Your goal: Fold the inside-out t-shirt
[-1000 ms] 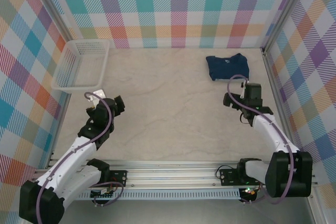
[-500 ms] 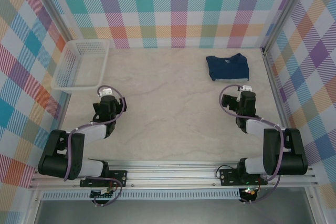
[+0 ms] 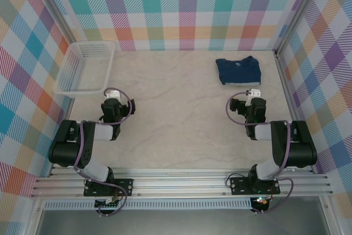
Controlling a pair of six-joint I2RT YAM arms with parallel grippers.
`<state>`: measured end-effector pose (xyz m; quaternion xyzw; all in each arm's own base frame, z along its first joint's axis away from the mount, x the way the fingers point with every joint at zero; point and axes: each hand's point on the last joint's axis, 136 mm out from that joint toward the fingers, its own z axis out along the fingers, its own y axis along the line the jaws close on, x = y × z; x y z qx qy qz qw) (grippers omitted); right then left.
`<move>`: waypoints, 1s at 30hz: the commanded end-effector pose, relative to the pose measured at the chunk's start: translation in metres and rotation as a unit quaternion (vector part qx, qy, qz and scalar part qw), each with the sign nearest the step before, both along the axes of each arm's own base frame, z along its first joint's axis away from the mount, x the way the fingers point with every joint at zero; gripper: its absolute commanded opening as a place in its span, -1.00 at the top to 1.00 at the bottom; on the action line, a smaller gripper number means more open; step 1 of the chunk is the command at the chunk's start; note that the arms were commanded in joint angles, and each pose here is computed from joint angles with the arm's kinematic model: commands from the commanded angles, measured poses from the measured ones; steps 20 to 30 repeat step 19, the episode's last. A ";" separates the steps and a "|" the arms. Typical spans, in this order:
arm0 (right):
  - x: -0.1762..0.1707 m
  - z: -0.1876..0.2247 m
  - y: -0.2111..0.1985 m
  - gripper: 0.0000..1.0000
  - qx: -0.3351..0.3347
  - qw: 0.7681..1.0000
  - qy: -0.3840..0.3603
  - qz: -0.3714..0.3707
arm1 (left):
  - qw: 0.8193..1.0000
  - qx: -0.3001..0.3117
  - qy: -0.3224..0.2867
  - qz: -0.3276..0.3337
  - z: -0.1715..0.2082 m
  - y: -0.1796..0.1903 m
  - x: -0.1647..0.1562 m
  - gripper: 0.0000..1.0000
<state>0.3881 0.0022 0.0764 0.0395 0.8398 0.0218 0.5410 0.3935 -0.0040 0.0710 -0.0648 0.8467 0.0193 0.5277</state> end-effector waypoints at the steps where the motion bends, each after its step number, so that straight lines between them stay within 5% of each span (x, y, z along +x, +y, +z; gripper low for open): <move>1: 0.008 0.016 0.003 -1.00 -0.004 0.999 -0.034 0.011 | 1.000 0.000 -0.024 -0.011 0.008 0.000 0.003 -1.00; 30: 0.008 0.016 0.005 -0.99 -0.005 0.999 -0.032 0.016 | 1.000 0.001 -0.023 -0.012 0.008 -0.001 0.003 -1.00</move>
